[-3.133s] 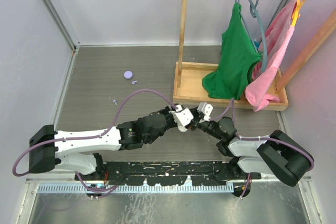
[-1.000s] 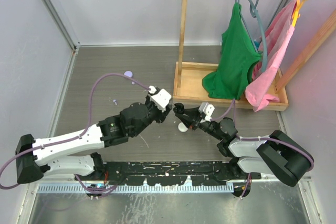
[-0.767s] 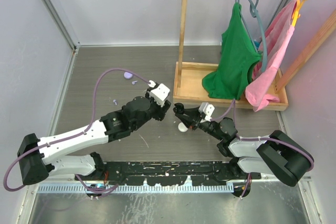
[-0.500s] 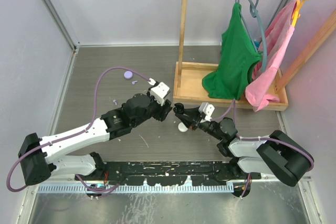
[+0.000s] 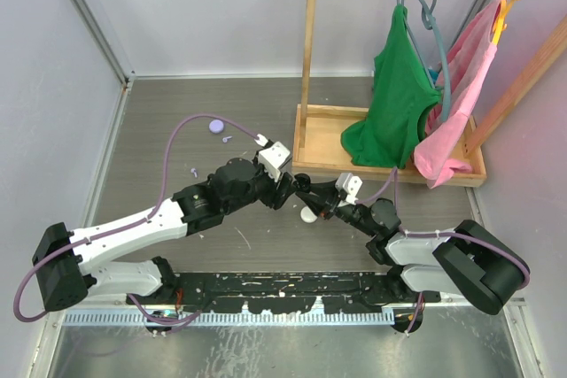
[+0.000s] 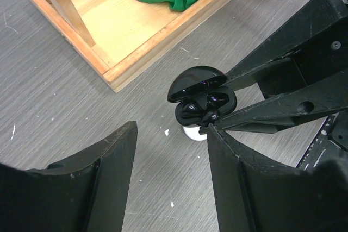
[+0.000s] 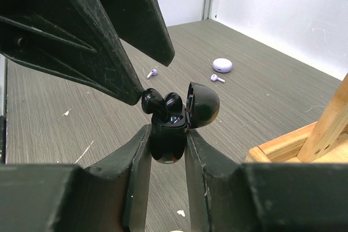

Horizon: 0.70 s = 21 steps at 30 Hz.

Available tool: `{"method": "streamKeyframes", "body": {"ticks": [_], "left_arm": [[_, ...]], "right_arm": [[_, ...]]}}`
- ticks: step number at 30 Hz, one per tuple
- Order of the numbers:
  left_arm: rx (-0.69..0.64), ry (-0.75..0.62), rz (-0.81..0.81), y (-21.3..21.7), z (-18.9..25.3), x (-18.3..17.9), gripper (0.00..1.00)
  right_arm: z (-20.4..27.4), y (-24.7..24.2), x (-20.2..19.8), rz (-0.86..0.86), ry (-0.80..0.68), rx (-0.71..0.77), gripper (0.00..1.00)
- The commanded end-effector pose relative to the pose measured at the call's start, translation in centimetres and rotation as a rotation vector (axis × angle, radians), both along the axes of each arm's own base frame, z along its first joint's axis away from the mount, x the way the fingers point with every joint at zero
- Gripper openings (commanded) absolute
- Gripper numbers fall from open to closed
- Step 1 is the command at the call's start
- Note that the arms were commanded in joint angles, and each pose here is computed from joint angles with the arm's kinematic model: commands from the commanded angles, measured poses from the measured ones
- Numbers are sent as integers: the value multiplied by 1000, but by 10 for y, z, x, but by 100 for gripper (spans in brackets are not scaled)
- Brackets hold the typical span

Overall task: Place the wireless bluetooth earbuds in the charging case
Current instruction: Adjust the earbud with the charging case.

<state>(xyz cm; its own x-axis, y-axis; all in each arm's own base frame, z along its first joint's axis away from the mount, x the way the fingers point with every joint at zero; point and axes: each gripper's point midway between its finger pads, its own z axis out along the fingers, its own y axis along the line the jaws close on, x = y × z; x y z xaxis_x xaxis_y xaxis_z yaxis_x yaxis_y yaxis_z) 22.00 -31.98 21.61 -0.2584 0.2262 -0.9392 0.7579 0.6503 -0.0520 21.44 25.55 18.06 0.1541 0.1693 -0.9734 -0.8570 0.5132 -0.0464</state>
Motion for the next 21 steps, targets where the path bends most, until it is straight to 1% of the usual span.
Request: {"method": "streamKeyframes", "body": {"ticks": [1, 9, 16, 21], "left_arm": [[-101, -24, -25, -11, 29, 0, 56], [-133, -15, -34, -11, 38, -4, 57], [-169, 17, -44, -21, 45, -4, 57], [-174, 7, -18, -10, 51, -4, 59]], "right_arm": [[31, 0, 0, 0, -82, 74, 1], [31, 0, 0, 1, -84, 75, 1], [30, 1, 1, 5, -78, 73, 1], [31, 1, 0, 2, -81, 75, 1]]}}
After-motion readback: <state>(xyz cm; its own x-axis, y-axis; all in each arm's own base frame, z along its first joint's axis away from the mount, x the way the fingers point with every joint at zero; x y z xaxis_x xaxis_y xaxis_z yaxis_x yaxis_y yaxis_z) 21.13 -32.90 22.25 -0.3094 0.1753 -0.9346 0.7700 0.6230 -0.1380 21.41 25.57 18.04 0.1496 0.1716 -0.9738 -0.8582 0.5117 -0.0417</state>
